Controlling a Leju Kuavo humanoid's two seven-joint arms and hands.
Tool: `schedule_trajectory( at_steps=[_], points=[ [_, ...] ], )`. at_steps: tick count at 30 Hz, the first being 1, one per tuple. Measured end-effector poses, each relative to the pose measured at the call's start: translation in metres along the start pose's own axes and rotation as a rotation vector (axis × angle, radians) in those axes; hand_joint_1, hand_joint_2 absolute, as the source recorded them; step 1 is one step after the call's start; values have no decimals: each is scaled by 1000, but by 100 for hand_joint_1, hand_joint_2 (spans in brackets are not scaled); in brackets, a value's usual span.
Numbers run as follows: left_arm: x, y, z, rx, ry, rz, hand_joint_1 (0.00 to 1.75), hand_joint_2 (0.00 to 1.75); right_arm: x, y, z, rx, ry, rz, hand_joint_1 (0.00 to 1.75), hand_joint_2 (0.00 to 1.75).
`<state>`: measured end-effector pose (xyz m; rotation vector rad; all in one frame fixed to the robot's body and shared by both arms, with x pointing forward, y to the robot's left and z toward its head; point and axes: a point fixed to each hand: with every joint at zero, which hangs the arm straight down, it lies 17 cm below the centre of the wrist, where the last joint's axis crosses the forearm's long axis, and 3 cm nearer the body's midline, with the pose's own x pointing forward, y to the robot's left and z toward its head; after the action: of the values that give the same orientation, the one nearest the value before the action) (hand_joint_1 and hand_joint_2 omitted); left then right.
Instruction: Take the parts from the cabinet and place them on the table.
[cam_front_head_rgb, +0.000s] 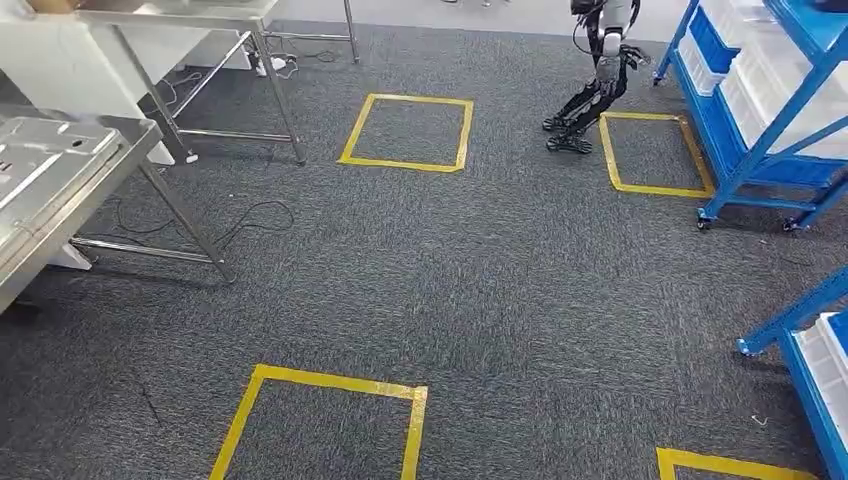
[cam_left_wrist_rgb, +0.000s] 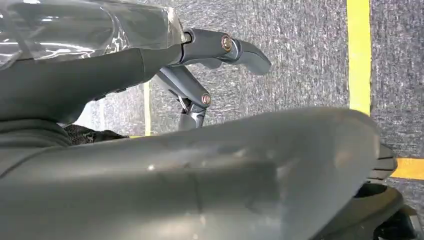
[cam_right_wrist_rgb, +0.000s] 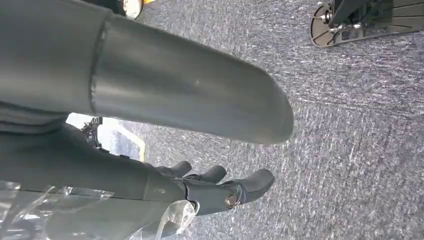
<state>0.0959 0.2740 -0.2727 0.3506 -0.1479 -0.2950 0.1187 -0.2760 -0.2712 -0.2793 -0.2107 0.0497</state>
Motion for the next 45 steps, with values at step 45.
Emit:
schedule_trajectory(
  at_steps=[45],
  points=[
    [2,8,-6,-51,-26,-16,0,0,-4,-3,-1,-6,13,-1,0,0]
  ],
)
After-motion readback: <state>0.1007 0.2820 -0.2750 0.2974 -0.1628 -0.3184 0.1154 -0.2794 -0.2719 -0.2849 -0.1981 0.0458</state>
